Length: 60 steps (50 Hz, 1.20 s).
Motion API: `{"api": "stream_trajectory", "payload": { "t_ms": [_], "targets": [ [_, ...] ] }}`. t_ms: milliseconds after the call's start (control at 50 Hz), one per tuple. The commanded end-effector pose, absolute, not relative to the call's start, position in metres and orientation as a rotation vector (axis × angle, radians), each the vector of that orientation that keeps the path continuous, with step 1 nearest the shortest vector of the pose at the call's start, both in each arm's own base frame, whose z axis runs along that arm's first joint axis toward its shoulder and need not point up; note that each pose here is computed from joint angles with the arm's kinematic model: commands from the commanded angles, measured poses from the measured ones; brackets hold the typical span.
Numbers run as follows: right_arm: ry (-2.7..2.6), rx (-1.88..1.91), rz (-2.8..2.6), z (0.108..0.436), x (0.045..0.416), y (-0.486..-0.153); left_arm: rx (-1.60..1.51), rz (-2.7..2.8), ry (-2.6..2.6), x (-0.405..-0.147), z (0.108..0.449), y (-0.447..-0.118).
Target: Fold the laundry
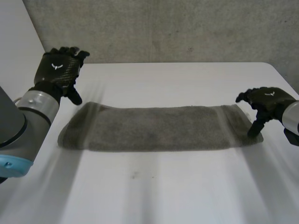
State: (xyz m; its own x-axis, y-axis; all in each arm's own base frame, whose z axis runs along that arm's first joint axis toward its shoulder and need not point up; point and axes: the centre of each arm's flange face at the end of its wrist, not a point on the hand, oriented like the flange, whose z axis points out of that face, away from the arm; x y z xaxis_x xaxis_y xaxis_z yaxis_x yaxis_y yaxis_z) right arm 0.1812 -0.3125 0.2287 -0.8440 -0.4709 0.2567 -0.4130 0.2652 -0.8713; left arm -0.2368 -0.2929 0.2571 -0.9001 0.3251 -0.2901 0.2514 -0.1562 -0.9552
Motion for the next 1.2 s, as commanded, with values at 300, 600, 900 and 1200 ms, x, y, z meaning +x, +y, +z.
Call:
{"api": "stream_trajectory", "payload": {
  "t_ms": [300,600,900,1200],
  "targets": [
    [2.509,-1.033,-1.72,0.137,0.154,-0.343,-0.533,2.071,-2.097,-0.219,0.229,-0.294],
    [2.607,-0.986,-1.786,0.139,0.115,-0.367,-0.531,2.066,-2.106,-0.218,0.226,-0.293],
    [2.825,-1.056,-2.081,0.188,0.06,-0.393,-0.534,2.065,-2.103,-0.219,0.227,-0.292],
    [1.624,-1.362,-2.125,0.225,0.334,-0.252,-0.534,2.05,-2.119,-0.218,0.223,-0.288]
  ]
}}
